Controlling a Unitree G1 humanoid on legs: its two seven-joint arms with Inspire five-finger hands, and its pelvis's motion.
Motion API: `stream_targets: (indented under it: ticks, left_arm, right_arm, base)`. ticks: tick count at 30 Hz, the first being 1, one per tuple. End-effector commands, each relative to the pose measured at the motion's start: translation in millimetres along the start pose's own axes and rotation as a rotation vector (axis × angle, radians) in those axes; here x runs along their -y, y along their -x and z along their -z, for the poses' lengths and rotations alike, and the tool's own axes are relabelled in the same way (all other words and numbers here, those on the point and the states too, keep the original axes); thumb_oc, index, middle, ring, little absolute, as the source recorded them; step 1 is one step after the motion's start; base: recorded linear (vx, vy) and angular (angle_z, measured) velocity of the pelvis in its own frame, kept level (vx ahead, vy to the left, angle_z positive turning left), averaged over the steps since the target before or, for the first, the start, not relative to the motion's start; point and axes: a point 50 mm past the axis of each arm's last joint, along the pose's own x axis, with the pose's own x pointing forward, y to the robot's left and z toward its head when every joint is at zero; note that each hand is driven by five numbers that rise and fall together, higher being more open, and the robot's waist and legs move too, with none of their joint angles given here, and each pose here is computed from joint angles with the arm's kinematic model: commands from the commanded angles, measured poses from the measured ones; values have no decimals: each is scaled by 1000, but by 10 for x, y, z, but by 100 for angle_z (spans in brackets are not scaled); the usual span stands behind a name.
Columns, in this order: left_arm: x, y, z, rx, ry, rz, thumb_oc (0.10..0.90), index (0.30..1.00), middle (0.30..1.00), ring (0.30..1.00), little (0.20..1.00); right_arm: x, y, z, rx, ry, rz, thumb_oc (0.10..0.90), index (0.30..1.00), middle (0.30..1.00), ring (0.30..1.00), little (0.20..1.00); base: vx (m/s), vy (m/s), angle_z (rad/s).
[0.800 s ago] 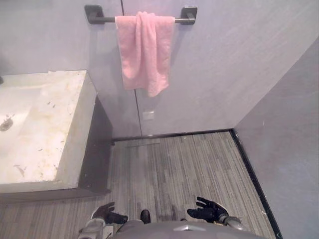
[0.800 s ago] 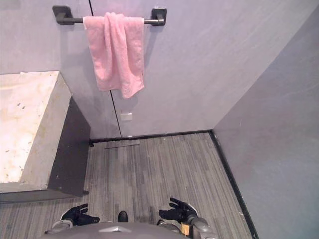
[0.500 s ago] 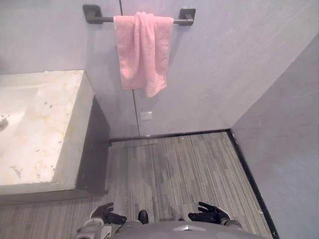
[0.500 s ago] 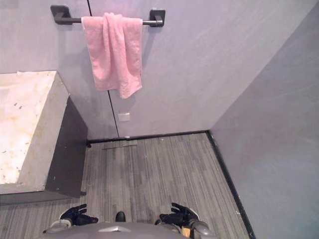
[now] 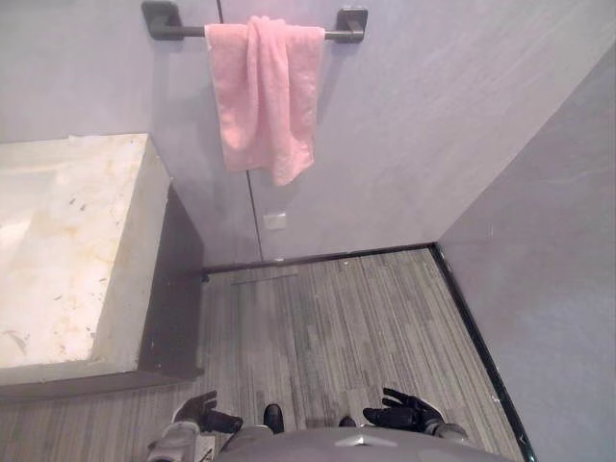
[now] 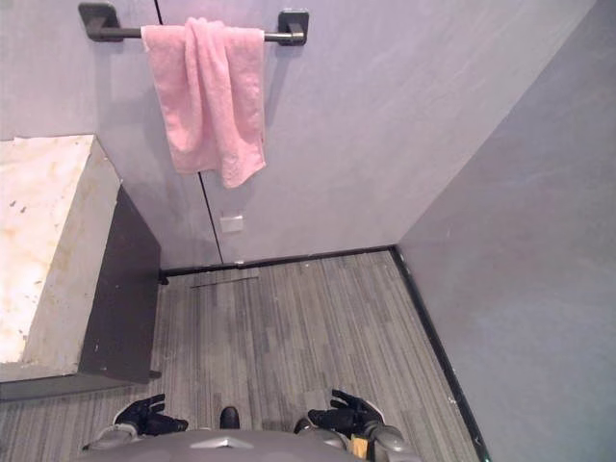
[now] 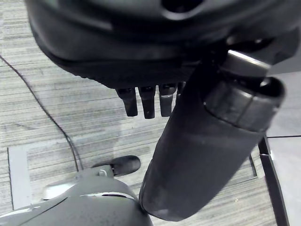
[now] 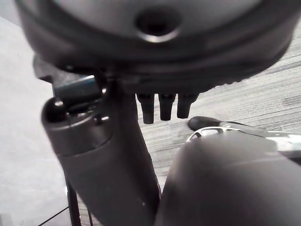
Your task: Organize the bathroom.
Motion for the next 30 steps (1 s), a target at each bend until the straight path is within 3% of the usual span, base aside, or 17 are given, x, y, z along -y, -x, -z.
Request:
stream_targets:
  ticks: [1,11,15,19,22,25,30]
  left_arm:
    - [178,-8,-20,7,-6,58,800,900,900,900,900]
    - [102,-19,-180,98,106,3,800,900,900,900,900]
    - [-25,-13,-655,269,232,-18,800,900,900,900,900]
    - [-155,156,-1346,569,285,-5,800,900,900,900,900]
    - [-216,449,-1823,795,343,45,800,900,900,900,900]
    - [-138,717,-2108,961,335,75,800,900,900,900,900]
    - [7,956,-2230,1092,295,142,800,900,900,900,900]
  right_arm:
    - [182,11,-121,33,15,41,800,900,900,900,900]
    - [157,9,-358,176,71,29,800,900,900,900,900]
    - [166,39,-720,313,101,24,800,900,900,900,900]
    - [140,150,-1140,494,179,8,800,900,900,900,900]
    - [117,253,-1346,601,229,-10,800,900,900,900,900]
    - [34,255,-1384,630,226,-27,800,900,900,900,900]
    - [-46,226,-1251,603,233,-45,800,900,900,900,900]
  base:
    - [0,0,0]
    - [28,-26,0]
    - [31,-75,1]
    - [19,-143,7]
    - [52,-122,2]
    - [190,-41,-17]
    - [299,60,6]
